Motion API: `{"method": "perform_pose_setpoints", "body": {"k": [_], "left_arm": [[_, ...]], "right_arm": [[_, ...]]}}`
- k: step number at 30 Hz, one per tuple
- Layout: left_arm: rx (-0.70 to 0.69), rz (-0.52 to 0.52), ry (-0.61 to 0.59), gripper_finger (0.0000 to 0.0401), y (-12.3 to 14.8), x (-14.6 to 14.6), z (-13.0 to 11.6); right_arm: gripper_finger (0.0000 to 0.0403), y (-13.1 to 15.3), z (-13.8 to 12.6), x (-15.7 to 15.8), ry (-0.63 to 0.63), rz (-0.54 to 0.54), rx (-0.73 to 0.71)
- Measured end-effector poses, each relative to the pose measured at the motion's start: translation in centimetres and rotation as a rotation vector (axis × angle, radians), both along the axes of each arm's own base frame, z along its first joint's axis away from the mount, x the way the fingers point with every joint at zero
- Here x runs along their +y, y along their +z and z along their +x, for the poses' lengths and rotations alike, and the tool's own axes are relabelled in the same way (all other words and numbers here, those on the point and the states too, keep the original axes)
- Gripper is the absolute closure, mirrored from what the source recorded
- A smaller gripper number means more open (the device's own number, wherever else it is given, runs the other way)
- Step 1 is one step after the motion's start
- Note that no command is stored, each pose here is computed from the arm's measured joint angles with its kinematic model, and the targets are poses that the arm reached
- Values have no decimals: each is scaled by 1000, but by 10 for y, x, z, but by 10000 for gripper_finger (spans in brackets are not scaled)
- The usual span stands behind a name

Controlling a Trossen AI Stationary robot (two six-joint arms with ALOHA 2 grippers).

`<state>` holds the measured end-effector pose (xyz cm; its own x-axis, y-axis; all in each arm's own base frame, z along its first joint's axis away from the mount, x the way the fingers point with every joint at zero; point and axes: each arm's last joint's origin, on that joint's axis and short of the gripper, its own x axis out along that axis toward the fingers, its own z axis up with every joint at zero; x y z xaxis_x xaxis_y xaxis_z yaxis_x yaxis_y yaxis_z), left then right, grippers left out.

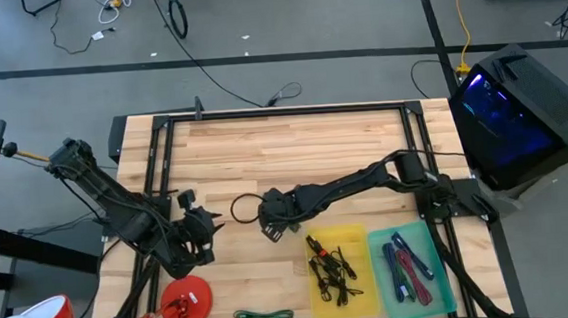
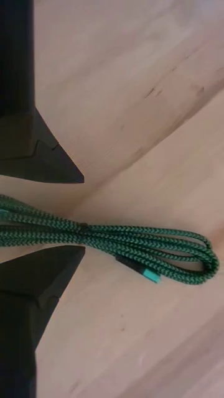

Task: Pick & Place USB Port
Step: Put the top green pattern charger cable into the blue bin

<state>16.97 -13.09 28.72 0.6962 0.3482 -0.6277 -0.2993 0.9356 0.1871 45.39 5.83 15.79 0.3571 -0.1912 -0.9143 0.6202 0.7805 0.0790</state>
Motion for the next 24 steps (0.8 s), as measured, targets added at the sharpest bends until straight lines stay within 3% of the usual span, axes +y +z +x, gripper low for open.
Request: {"method": "perform_pose_setpoints", "body": {"k": [12, 20, 24], "left_arm": [[0, -6, -2, 286, 0, 0, 0], [-1, -7, -2, 286, 0, 0, 0], [-2, -7, -3, 286, 0, 0, 0]], "right_arm": [[230, -4, 0, -4, 3, -35, 16], [230, -21, 2, -10, -7, -17, 58], [252, -24, 4, -10, -13, -15, 49]]}}
